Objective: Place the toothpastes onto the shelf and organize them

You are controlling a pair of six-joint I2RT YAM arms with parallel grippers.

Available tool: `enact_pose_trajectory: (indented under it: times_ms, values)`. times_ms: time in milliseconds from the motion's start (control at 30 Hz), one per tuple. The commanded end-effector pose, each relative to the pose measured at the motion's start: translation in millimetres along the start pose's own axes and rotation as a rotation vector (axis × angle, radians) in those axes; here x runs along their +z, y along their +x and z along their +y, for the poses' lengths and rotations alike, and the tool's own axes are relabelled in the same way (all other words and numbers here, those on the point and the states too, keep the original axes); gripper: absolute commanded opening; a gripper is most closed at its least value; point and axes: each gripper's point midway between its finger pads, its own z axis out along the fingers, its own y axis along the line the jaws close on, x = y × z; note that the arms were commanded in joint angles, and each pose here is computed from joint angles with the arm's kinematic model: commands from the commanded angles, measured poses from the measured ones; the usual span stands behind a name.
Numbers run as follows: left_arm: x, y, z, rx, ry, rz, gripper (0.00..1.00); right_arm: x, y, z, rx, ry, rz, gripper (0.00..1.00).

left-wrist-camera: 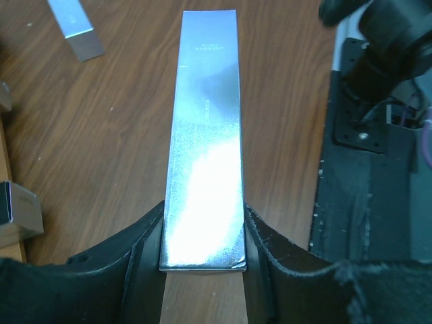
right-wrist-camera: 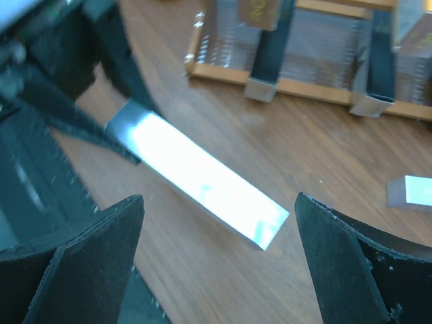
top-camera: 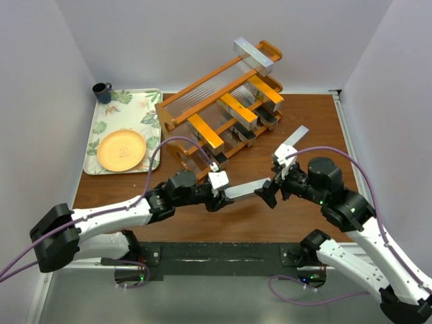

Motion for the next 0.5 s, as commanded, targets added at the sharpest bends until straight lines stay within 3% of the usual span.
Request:
enact_pose_trajectory:
  times_ms: [0,267,467]
  values:
    - [-20,-59,-23,0.095,0.123,-0.064,0.04,-18,20,23,-0.091,-0.148,0.111,0.98]
    - [-58,-69,-39,0.219,0.203,0.014,0.04,-25,13,43,-0.14,-0.274,0.075,0.98]
    - [-72,-78,-47,0.266,0.243,0.007,0.04,-25,10,53,-0.155,-0.352,0.093,0.98]
